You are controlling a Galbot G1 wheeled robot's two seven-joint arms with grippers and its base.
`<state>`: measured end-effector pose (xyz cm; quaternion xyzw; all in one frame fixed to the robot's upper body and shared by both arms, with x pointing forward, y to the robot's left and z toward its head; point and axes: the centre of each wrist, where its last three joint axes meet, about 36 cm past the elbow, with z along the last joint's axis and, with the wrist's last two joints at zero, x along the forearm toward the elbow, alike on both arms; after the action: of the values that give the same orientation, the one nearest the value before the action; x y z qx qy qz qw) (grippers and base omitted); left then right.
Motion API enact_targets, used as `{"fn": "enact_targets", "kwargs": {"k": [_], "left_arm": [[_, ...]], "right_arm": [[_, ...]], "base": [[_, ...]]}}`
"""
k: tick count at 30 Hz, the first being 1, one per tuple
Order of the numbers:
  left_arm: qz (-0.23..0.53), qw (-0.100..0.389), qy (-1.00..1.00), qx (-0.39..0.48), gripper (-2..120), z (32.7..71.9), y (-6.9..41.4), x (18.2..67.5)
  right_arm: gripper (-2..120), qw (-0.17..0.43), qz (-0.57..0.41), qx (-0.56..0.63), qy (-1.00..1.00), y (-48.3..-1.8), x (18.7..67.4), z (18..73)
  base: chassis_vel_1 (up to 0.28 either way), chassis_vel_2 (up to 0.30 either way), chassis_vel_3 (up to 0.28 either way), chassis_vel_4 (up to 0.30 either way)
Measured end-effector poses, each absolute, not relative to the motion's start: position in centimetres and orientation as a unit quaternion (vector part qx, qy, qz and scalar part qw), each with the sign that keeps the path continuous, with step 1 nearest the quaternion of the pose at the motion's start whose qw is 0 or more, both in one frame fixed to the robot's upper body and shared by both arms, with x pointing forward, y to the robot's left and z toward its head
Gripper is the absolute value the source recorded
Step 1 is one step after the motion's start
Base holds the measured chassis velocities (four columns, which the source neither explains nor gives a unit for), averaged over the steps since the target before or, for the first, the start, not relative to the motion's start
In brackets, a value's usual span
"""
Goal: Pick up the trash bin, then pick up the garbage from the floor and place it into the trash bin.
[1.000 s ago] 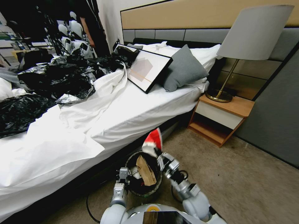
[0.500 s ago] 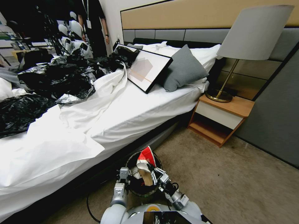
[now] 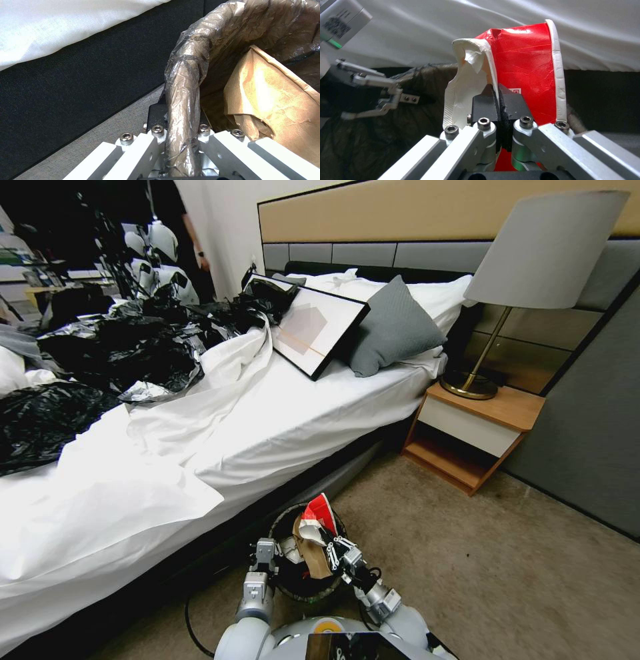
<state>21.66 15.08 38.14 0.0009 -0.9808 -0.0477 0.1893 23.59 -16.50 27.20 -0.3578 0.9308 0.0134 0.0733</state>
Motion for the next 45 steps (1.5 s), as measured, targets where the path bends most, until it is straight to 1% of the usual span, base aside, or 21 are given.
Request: {"fn": "enact_targets", "kwargs": {"k": [1,3,4,6,8,9,11,12,13,15,16,17,21,23,25,31,34,37,39,40,45], "left_arm": [[-0.048,0.189,-0.981,0.001,1,38.1,15.1,21.7],[-0.047,0.189,-0.981,0.001,1,38.1,15.1,21.7],[-0.047,0.189,-0.981,0.001,1,38.2,15.0,21.7],[-0.047,0.189,-0.981,0.001,1,38.2,15.0,21.7],[-0.047,0.189,-0.981,0.001,1,38.1,15.0,21.7],[-0.047,0.189,-0.981,0.001,1,38.1,15.0,21.7],[-0.048,0.189,-0.981,0.001,1,38.1,15.0,21.7],[-0.048,0.188,-0.981,0.001,1,38.1,15.0,21.8],[-0.048,0.188,-0.981,0.001,1,38.1,15.0,21.8],[-0.047,0.187,-0.981,0.001,1,38.1,15.0,21.8],[-0.047,0.187,-0.981,0.001,1,38.1,15.0,21.9],[-0.047,0.187,-0.981,0.001,1,38.1,15.0,21.9],[-0.047,0.188,-0.981,0.001,1,38.0,15.0,21.9],[-0.047,0.188,-0.981,0.001,1,38.0,15.0,21.9],[-0.047,0.188,-0.981,0.001,1,38.0,15.0,22.0],[-0.048,0.189,-0.981,0.001,1,37.9,14.9,22.0],[-0.048,0.19,-0.981,0.0,1,37.8,14.9,21.9],[-0.049,0.192,-0.98,-0.001,1,37.8,14.9,21.8],[-0.049,0.192,-0.98,-0.001,1,37.8,14.9,21.8],[-0.052,0.193,-0.98,-0.002,1,37.7,15.0,21.6],[-0.056,0.195,-0.979,-0.003,1,37.7,15.3,21.3]], "right_arm": [[6,0.073,0.013,-0.358,0.931,-16.5,23.6,27.2],[13,0.072,0.013,-0.361,0.93,-16.4,23.4,27.2],[19,0.073,0.013,-0.362,0.929,-16.4,23.3,27.2],[22,0.074,0.013,-0.363,0.929,-16.3,23.2,27.3],[34,0.074,0.014,-0.366,0.928,-16.1,23.0,27.3],[34,0.074,0.014,-0.366,0.928,-16.1,23.0,27.3],[40,0.073,0.014,-0.368,0.927,-16.0,22.7,27.2],[48,0.071,0.014,-0.37,0.926,-15.9,22.5,27.1],[48,0.071,0.014,-0.37,0.926,-15.9,22.5,27.1],[55,0.071,0.014,-0.37,0.926,-15.9,22.4,27.1],[61,0.071,0.014,-0.37,0.926,-15.8,22.4,27.0],[61,0.071,0.014,-0.37,0.926,-15.8,22.4,27.0],[80,0.07,0.013,-0.37,0.926,-15.8,22.3,27.0],[84,0.07,0.013,-0.37,0.926,-15.8,22.3,27.0],[96,0.07,0.013,-0.371,0.926,-15.8,22.1,27.1],[100,0.08,0.015,-0.37,0.925,-15.6,22.0,27.7],[100,0.104,0.013,-0.364,0.926,-15.7,22.6,29.0],[100,0.152,0.008,-0.342,0.927,-16.0,24.1,31.9],[100,0.155,0.008,-0.34,0.928,-16.0,24.2,32.1],[100,0.184,0.008,-0.317,0.93,-16.1,25.1,34.1],[100,0.217,0.011,-0.28,0.935,-16.5,26.2,37.3]], "base": [[0.0,0.0,0.0,0.0],[0.0,0.0,0.0,0.0],[0.0,0.0,0.0,0.0],[0.0,0.0,0.0,0.0],[0.0,0.0,0.0,0.0],[0.0,0.0,0.0,0.0],[0.0,0.0,0.0,0.0],[0.0,0.0,0.0,0.0],[0.0,0.0,0.0,0.0],[0.0,0.0,0.0,0.0],[0.0,0.0,0.0,0.0],[0.0,0.0,0.0,0.0],[0.0,0.0,0.0,0.0],[0.0,0.0,0.0,0.0],[0.0,0.0,0.0,0.0],[0.0,0.0,0.0,0.0],[0.0,0.0,0.0,0.0],[0.0,0.0,0.0,0.0],[0.0,0.0,0.0,0.0],[0.0,0.0,0.0,0.0],[0.0,0.0,0.0,0.0]]}}
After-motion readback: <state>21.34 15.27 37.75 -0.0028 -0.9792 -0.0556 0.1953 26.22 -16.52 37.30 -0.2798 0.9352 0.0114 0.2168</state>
